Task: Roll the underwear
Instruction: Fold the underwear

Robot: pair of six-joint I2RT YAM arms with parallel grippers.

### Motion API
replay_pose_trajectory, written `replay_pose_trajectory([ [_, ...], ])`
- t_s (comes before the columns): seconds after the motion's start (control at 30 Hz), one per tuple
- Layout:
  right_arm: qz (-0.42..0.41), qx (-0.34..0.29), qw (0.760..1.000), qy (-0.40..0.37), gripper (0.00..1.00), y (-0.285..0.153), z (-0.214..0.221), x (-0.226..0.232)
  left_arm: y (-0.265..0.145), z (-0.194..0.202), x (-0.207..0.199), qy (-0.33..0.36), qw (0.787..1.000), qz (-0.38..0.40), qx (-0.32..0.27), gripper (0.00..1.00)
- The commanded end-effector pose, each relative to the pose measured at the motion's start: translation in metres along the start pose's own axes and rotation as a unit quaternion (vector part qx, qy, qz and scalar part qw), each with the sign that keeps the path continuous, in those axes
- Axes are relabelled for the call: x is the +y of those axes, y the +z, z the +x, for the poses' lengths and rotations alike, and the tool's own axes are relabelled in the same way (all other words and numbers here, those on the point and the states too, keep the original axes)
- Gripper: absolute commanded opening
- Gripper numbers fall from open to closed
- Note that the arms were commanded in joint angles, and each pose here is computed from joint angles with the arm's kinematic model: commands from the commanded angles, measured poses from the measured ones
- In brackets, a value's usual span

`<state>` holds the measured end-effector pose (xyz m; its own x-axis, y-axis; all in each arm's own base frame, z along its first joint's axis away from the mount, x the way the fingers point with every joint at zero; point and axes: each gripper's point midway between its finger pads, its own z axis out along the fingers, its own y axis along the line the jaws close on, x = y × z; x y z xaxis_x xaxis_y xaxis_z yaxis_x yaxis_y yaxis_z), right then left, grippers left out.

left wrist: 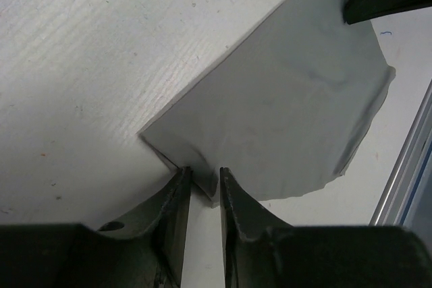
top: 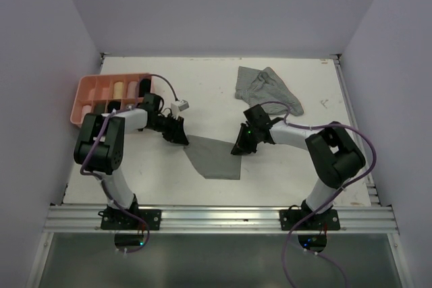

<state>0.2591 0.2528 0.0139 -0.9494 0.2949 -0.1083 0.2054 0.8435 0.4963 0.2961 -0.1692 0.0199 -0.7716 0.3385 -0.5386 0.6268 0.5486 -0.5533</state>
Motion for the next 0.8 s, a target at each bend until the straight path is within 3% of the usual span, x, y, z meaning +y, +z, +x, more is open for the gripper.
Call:
replay_pose_trajectory([
  [0.0,0.018,-0.005,1.0,-0.021,0.15,-0.011,0.002,-0.007,-0.017,-0.022,-0.014,0.055,0.998,0.009,-0.024,0.31],
  [0.13,-0.012,-0.029,0.998,-0.048,0.15,-0.034,-0.013,0.02,-0.045,-0.053,-0.062,0.193,0.978,0.024,-0.069,0.43],
  [0.2,-0.028,-0.031,0.998,-0.054,0.14,-0.042,-0.016,0.032,-0.048,-0.056,-0.075,0.249,0.966,0.007,-0.065,0.45],
  [0.37,-0.069,-0.01,0.996,-0.059,0.11,-0.046,-0.009,0.051,-0.022,-0.025,-0.116,0.425,0.905,-0.019,-0.009,0.45],
  [0.53,-0.081,0.007,0.995,-0.055,0.07,-0.038,-0.004,0.055,0.006,0.022,-0.124,0.496,0.866,-0.018,0.065,0.38],
  [0.77,-0.087,0.02,0.994,-0.061,0.06,-0.019,-0.009,0.062,0.027,0.058,-0.132,0.541,0.834,-0.003,0.11,0.4],
])
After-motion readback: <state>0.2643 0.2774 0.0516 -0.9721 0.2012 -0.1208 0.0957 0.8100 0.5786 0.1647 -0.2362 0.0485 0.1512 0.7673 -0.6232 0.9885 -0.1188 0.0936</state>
